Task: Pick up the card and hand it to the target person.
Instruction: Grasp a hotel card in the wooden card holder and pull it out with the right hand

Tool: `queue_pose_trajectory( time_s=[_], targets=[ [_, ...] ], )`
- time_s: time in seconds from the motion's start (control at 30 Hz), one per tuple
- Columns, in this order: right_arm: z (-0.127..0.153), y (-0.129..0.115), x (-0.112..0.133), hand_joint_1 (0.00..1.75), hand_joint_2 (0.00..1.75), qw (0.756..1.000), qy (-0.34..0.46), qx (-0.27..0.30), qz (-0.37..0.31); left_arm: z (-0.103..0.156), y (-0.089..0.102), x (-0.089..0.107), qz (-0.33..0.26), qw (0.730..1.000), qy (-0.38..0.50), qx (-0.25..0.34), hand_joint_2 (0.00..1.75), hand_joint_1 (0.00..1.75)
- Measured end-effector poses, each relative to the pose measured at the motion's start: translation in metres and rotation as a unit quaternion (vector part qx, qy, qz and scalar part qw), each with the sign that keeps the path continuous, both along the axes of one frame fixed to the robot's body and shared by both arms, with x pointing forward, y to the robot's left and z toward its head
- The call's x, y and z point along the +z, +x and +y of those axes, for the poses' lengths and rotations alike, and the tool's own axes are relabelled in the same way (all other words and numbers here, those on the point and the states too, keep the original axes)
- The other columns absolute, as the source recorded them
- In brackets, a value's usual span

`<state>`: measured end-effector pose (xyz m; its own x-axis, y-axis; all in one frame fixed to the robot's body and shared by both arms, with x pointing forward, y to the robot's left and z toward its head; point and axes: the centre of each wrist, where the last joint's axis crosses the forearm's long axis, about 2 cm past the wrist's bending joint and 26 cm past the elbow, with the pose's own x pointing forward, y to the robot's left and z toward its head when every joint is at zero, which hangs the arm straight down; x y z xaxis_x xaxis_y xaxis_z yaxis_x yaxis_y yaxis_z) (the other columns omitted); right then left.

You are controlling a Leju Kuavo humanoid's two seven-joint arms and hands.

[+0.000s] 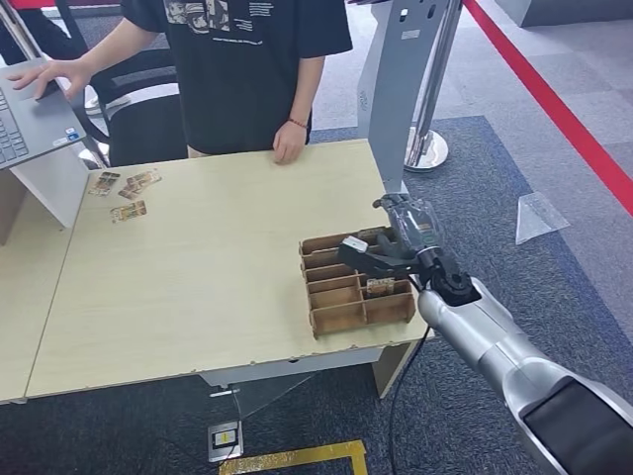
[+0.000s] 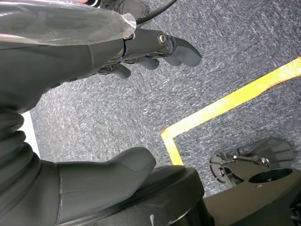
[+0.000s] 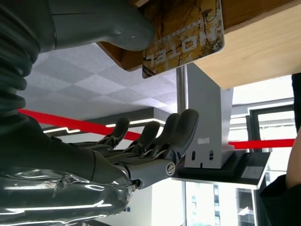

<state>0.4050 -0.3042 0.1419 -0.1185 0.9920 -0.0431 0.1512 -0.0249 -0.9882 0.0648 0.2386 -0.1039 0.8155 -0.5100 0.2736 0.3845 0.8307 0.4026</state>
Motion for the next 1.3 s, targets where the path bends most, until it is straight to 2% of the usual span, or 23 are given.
queue_pose_trajectory(
  time_s=[0.13,0.17,0.3,0.37,0.5,1.1,1.3],
  targets=[
    [0.004,-0.003,-0.001,0.76,1.75,1.0,-0.003,0.001,-0.003,0.0,0.0,0.0,0.001,1.0,-0.001,0.0,1.75,0.0],
    [0.005,-0.004,-0.001,0.87,1.75,1.0,-0.003,0.001,-0.003,0.0,0.0,0.0,0.001,1.0,-0.001,0.0,1.75,0.0],
    [0.011,-0.009,-0.004,1.58,1.75,1.0,-0.006,0.004,-0.004,0.0,0.0,0.0,0.002,1.0,-0.001,0.0,1.75,0.0],
    [0.013,-0.011,-0.005,1.68,1.75,1.0,-0.006,0.006,-0.004,-0.001,0.0,0.0,0.002,1.0,-0.001,0.0,1.75,0.0],
    [0.017,-0.014,-0.004,1.75,1.75,1.0,-0.006,0.008,-0.006,-0.001,0.0,0.0,0.002,1.0,-0.002,0.0,1.75,0.0],
    [0.023,-0.017,-0.002,1.75,1.75,1.0,-0.009,0.014,-0.003,-0.003,0.0,0.0,0.007,1.0,-0.003,0.001,1.75,0.0],
    [0.021,-0.013,0.01,1.75,1.75,1.0,-0.006,0.024,0.004,-0.003,0.0,0.0,0.007,1.0,-0.004,-0.001,1.75,0.0]
  ],
)
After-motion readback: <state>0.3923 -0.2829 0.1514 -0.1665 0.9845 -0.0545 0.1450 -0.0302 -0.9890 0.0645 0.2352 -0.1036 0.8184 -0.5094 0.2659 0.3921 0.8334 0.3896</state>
